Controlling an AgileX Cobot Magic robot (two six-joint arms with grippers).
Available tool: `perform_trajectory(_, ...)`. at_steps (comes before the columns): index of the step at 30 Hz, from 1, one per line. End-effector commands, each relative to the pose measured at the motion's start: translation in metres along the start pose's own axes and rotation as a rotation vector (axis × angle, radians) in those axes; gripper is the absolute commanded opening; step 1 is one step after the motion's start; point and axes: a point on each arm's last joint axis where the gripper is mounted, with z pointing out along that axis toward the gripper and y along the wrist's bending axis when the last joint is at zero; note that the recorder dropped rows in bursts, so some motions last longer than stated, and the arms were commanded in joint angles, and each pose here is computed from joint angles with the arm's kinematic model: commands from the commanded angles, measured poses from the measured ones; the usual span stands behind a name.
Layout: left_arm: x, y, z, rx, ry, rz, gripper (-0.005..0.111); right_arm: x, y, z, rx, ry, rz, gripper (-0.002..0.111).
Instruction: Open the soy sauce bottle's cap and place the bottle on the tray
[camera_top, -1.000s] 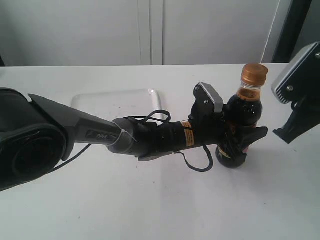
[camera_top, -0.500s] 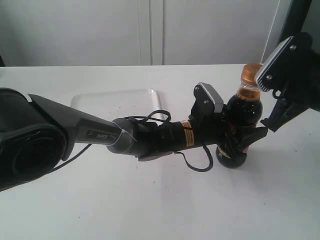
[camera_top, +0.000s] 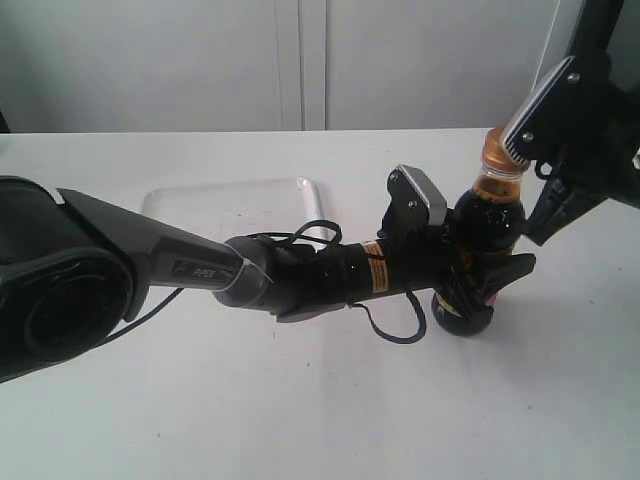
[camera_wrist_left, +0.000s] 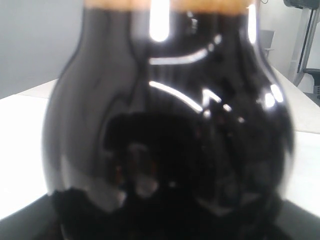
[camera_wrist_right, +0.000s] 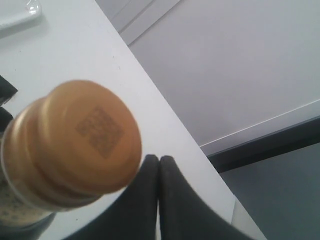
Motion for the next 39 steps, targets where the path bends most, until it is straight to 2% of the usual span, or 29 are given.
perform_trajectory(1,-0.007,-0.003,0.002,0.011,-0.024,-0.003,0.000,-0.003,0.001,0.000,-0.005,-0.009,-0.002,0.000)
perform_trajectory(28,-0.006,-0.004,0.002,0.020,-0.012,0.010,0.000,-0.021,0.011,-0.002,-0.047,-0.060,-0.028,0.000)
perform_trajectory(39,-0.002,-0.003,0.002,0.019,0.035,0.026,0.000,-0.027,0.010,-0.002,-0.061,-0.065,-0.031,0.000)
